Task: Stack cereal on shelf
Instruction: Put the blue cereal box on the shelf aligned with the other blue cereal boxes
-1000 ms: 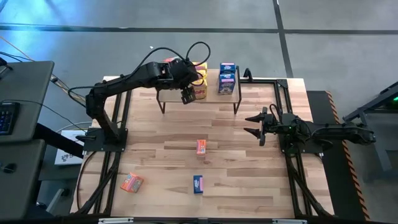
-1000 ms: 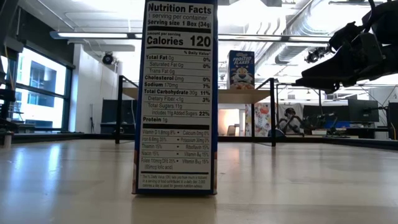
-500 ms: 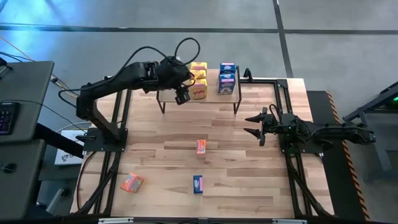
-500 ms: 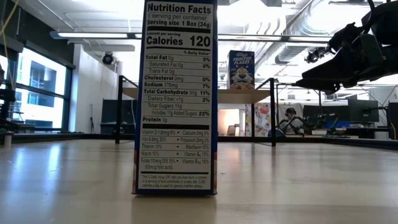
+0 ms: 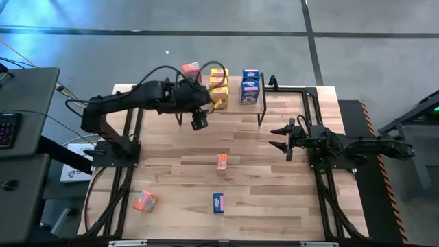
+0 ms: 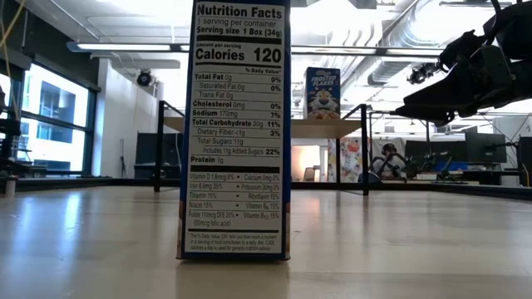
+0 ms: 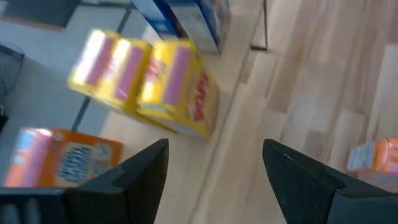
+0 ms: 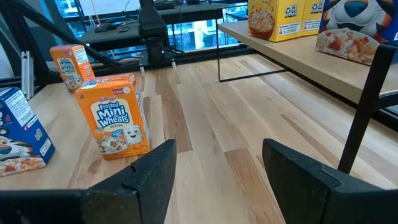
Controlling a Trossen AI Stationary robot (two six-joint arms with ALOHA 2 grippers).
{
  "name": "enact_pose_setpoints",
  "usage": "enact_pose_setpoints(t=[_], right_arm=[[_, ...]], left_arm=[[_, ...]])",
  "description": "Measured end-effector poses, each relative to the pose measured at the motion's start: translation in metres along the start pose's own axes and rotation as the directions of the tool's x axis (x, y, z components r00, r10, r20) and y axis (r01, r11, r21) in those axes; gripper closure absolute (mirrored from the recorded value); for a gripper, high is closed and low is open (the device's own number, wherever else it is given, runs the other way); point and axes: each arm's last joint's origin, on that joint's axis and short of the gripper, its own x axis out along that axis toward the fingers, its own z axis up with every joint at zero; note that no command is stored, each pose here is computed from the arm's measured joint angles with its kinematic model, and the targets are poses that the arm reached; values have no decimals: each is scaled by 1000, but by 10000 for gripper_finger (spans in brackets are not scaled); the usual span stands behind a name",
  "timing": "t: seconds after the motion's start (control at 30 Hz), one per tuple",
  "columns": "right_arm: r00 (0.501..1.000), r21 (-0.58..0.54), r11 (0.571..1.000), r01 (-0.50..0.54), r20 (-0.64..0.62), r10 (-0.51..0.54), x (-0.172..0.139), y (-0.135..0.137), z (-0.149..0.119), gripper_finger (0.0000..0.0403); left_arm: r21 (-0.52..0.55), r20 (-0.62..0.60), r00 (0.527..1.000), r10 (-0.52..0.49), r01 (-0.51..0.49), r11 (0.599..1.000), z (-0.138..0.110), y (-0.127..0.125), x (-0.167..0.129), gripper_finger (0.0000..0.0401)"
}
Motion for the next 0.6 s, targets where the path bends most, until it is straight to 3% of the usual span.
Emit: enact_pose_setpoints(t=[0.43,0.6], right_arm=[[1000,0,1000,0,-1,0,0,0,0,171],[1000,0,1000,0,-1,0,0,0,0,171]], left_arm=[[-97,-96,995,3,-13,995,-28,-53,18,151],[-159,-54,998,-25,16,987,-30,-73,14,151]])
